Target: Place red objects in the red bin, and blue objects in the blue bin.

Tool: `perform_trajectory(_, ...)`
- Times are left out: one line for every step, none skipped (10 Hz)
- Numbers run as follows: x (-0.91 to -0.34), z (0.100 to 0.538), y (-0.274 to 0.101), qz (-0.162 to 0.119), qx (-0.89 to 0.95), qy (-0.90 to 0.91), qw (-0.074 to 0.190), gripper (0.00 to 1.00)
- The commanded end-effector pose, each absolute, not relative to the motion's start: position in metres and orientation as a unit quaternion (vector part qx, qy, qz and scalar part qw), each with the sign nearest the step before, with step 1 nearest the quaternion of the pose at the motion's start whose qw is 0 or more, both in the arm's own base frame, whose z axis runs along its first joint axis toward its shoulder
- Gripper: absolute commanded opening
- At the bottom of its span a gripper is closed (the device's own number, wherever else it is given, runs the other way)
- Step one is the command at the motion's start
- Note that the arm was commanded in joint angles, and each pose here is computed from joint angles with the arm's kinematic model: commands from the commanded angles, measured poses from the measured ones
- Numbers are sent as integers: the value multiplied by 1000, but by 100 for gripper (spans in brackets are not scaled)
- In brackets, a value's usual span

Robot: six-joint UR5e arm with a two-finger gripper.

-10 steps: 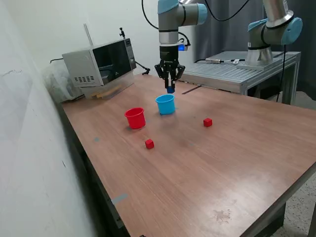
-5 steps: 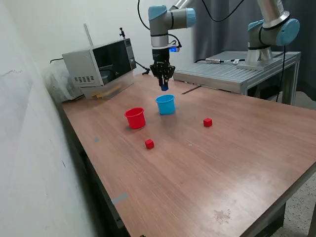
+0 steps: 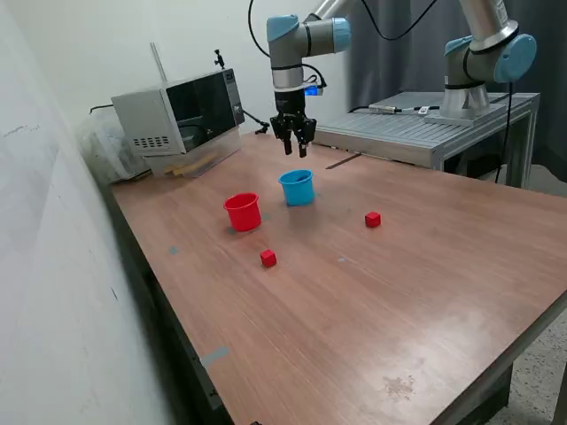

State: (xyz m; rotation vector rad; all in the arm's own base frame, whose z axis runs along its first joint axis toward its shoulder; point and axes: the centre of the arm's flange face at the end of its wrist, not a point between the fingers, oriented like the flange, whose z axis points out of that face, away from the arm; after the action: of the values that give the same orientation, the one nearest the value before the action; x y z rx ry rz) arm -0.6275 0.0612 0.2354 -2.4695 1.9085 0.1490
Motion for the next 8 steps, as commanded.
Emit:
perform_trajectory(-627, 235, 63, 47, -790, 612, 9, 100)
perform_trajectory(-625, 235, 61, 47, -791, 611, 10, 100)
perform_trajectory(-616, 238, 47, 45, -794, 606, 11, 100)
perform_trajectory(-600, 260, 12, 56, -806, 589, 2, 100)
perform_trajectory(-585, 291, -28, 74, -821, 566, -9, 100)
perform_trajectory(-567, 318, -67, 70, -821, 567, -13, 100)
perform_trajectory(-549, 339, -100, 62, -812, 581, -13, 100)
perform_trajectory(-533, 359, -129, 69, -808, 584, -22, 100)
